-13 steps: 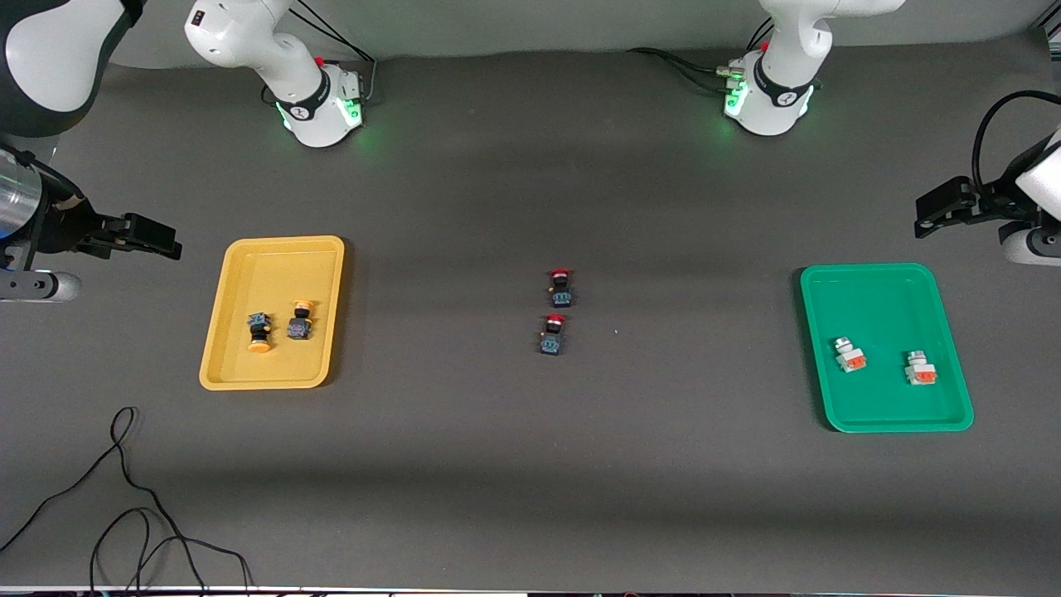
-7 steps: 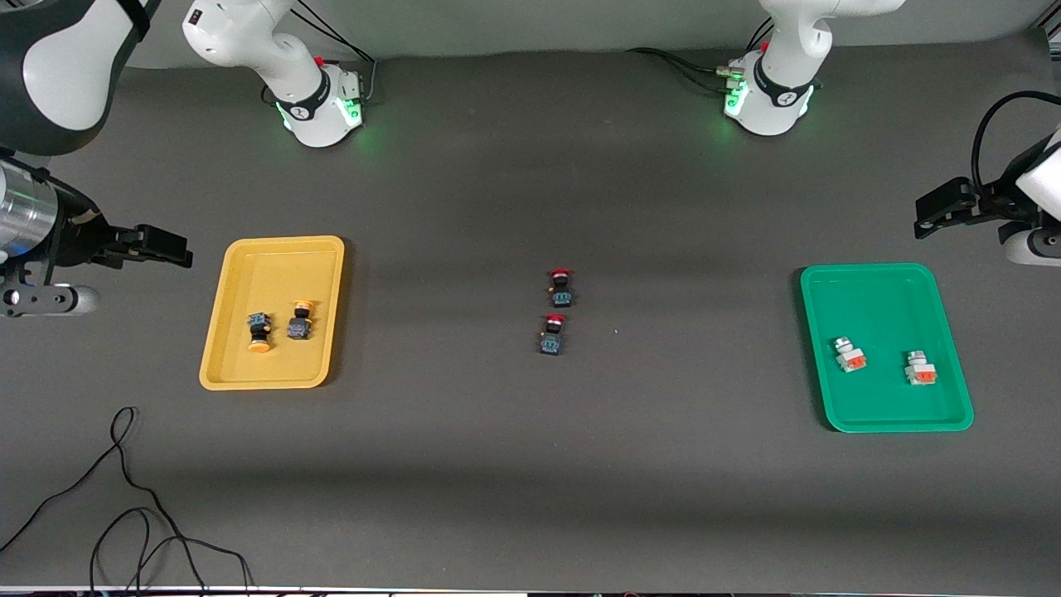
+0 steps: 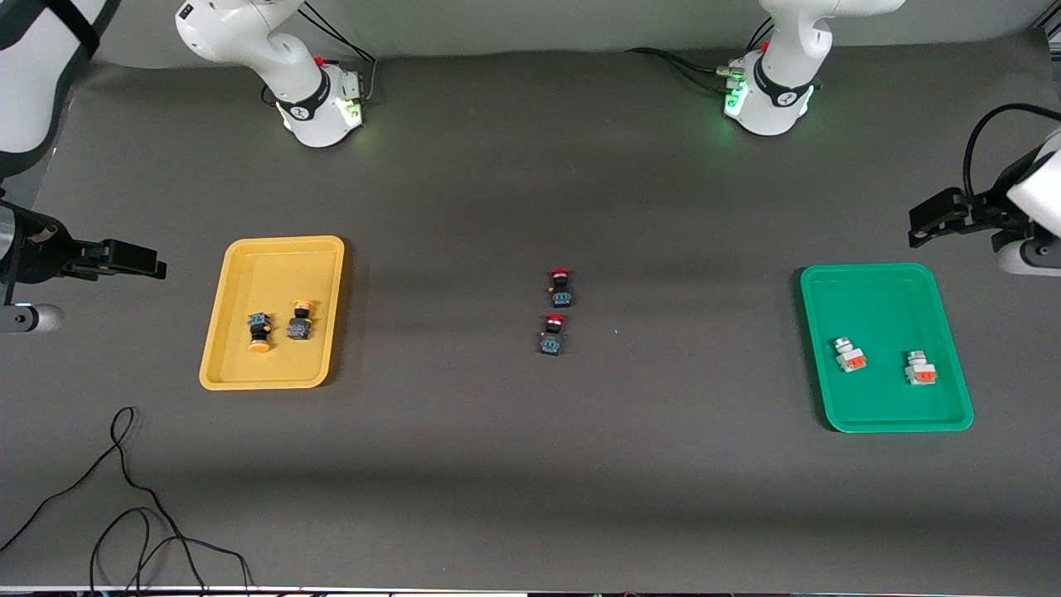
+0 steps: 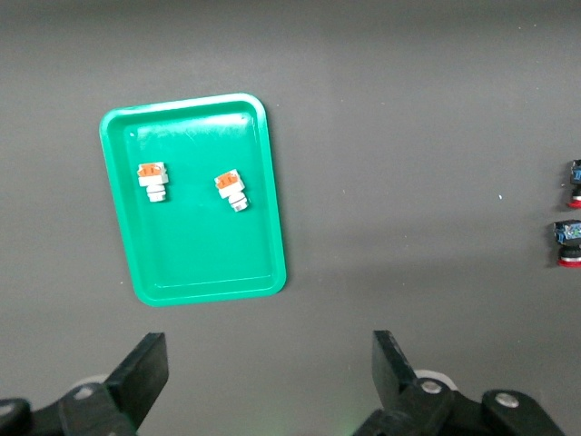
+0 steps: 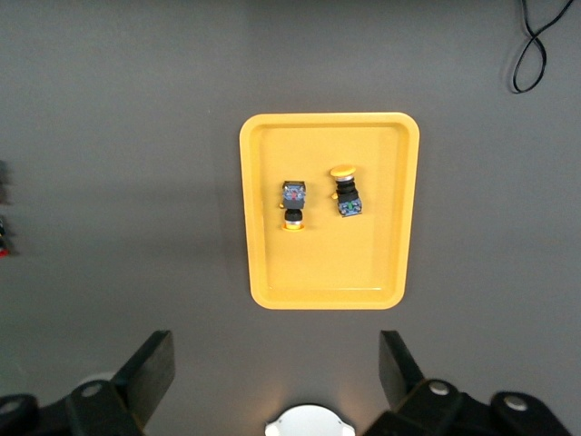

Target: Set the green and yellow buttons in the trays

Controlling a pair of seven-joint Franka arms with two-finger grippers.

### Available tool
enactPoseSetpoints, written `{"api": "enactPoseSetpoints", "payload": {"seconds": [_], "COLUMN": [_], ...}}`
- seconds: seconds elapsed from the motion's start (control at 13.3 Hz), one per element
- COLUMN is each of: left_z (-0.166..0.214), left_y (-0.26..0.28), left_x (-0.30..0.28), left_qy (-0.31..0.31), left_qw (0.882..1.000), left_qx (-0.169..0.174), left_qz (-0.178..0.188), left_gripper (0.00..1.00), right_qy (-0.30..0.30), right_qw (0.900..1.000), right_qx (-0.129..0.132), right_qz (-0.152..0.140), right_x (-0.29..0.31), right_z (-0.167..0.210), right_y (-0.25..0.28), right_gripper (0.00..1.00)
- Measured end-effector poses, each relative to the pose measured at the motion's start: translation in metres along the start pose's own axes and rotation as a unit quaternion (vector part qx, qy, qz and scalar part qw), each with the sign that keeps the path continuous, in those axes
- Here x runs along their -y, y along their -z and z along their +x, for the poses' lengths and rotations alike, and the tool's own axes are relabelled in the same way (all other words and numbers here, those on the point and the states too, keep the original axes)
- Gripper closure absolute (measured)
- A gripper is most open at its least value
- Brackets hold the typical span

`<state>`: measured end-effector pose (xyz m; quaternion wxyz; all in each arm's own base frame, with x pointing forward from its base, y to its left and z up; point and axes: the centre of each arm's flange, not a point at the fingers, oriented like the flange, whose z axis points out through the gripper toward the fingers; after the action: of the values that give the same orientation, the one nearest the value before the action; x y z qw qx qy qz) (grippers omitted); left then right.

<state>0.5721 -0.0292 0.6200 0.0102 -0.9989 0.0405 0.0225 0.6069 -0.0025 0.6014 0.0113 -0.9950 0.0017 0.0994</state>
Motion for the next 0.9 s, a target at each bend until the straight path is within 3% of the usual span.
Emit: {"api": "enactPoseSetpoints", "payload": {"seconds": [0.38,0.6,0.9], "left_z": [0.002,0.002,0.002], "left_y": [-0.009,-0.009,-0.008], "left_x": [-0.002,-0.002,0.001], "left_qy": [0.011,0.013,0.016], "left_qw": [1.000,1.000,1.000], "left_qx": [0.002,0.001,-0.001], "left_qz": [0.000,0.000,-0.001], "left_gripper": [0.00,0.00,0.00], "right_qy": [-0.003,0.003,-0.003], "right_qw": [1.000,1.000,0.999], "right_qx": [0.004,0.001,-0.034], "right_qz": [0.026,0.019,0.031], "right_x": [-0.021,-0.020,-0.016], "right_z": [-0.009,-0.017,-0.038], "right_y": [0.009,0.013,0.006], "right_gripper": [0.00,0.00,0.00]}}
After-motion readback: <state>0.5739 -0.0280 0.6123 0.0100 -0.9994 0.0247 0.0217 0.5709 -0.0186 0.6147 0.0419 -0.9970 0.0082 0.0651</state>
